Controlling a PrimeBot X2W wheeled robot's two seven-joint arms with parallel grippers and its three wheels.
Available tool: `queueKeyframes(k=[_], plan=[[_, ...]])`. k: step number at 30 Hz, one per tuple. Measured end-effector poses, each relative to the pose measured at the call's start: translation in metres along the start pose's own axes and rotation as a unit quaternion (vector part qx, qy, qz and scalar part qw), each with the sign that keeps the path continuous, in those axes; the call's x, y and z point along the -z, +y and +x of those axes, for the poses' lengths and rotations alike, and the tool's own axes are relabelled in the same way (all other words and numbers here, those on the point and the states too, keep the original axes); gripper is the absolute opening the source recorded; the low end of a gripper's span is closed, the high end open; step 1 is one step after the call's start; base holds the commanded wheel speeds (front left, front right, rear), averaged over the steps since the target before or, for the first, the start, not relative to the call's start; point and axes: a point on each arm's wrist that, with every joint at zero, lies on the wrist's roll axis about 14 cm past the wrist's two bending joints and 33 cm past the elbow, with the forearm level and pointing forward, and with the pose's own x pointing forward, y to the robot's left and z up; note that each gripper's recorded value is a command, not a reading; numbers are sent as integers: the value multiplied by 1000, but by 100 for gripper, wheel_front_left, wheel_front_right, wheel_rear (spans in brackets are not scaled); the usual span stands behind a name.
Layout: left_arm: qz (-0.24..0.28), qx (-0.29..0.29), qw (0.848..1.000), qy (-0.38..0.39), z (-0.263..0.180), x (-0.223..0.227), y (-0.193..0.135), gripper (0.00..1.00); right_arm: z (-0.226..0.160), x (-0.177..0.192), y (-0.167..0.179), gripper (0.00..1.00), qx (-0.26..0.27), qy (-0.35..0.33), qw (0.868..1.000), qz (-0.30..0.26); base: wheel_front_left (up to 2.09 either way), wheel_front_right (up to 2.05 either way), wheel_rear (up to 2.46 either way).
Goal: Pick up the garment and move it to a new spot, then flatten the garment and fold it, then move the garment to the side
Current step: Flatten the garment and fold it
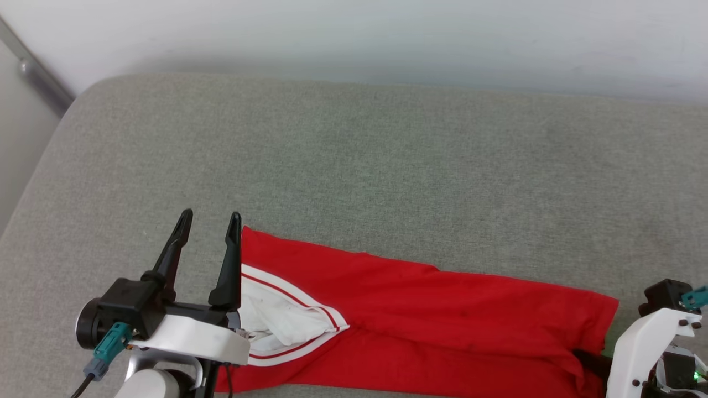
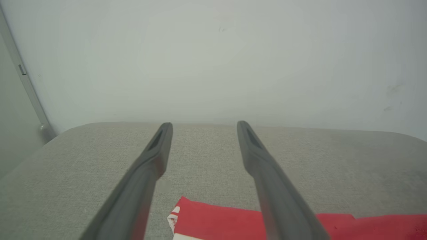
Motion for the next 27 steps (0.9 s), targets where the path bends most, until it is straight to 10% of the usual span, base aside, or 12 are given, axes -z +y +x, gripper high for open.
queueKeyframes(k=[27], plan=[[-13,24,1000,-9,2,-6,-24,100,-96,-28,-111,0,127,-105,977,137,0,0,0]])
